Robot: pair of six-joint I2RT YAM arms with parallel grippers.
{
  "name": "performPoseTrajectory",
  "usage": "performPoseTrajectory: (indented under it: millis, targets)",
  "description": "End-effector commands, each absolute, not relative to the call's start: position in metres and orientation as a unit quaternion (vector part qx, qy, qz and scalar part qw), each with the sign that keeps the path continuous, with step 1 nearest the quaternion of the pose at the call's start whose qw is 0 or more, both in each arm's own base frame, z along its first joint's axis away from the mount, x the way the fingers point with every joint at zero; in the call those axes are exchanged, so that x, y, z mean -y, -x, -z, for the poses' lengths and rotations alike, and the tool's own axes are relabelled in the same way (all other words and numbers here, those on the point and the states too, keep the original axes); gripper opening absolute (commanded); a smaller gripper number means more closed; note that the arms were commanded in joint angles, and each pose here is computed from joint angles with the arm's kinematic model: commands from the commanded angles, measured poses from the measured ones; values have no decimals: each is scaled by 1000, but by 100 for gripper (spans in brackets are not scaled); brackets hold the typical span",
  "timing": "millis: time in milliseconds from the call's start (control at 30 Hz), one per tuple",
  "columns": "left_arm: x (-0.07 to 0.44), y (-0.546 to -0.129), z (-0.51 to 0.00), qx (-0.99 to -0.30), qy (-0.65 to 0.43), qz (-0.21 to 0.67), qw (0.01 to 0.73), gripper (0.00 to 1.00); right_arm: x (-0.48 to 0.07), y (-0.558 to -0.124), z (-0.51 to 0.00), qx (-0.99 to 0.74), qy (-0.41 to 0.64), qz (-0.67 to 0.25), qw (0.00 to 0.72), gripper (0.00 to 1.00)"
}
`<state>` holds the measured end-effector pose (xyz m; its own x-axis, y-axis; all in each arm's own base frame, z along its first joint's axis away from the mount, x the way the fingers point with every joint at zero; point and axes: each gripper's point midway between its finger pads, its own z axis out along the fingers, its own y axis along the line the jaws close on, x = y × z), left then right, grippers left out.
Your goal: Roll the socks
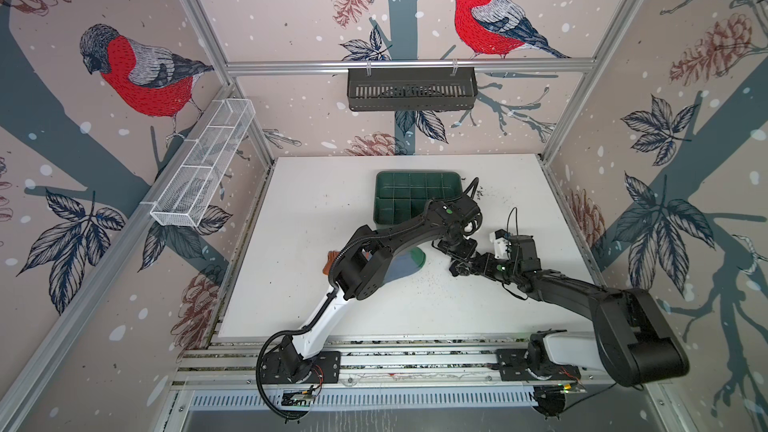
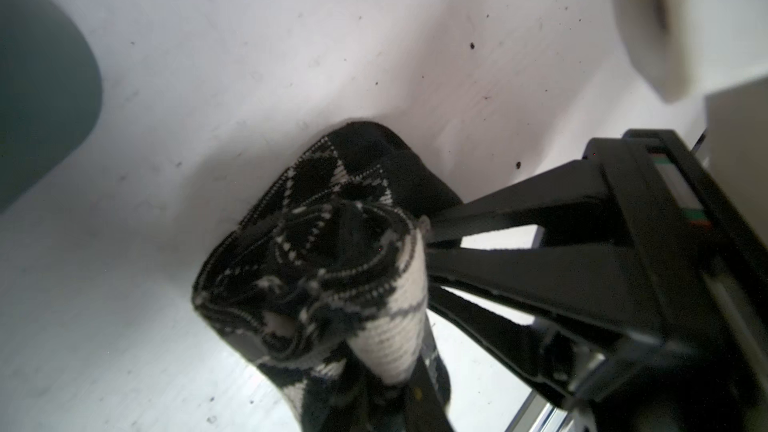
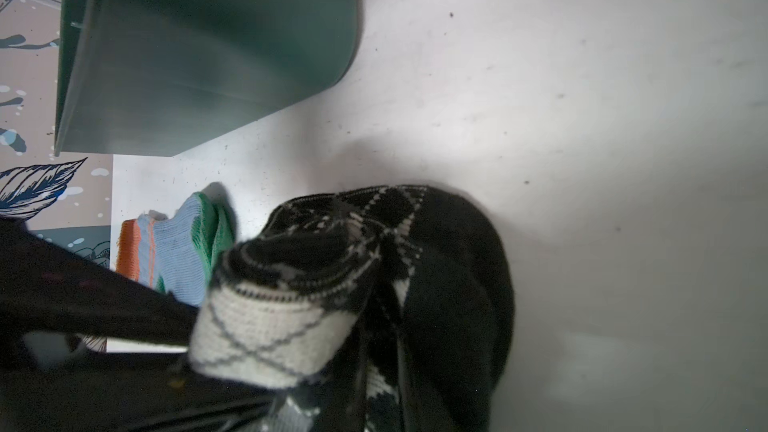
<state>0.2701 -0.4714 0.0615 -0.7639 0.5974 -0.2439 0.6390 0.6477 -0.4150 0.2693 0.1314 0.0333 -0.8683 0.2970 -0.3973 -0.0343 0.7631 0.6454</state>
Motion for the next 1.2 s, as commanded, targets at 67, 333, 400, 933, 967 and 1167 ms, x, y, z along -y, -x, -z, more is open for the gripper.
performPoseTrajectory:
  millis: [67, 333, 400, 933, 967, 1167]
  targets:
    - [450, -289, -73, -924, -330, 174, 82, 10, -131, -268, -32, -909, -73, -334, 238, 11]
    - [412, -300, -79, -940, -318, 78, 98, 9, -136, -263, -25, -909, -71, -344, 223, 7]
    - [411, -299, -77, -940, -319, 70, 98, 9, -137, -264, -25, -909, -70, -345, 224, 6]
    - [462, -284, -57, -924, -367, 63, 91, 9, -146, -262, -25, -906, -66, -358, 216, 6]
    - [464, -283, -56, -923, -368, 69, 90, 9, -146, -262, -25, -906, -66, -359, 217, 6]
    - [481, -273, -45, -916, -374, 125, 70, 21, -146, -261, -25, -905, -66, -360, 218, 5]
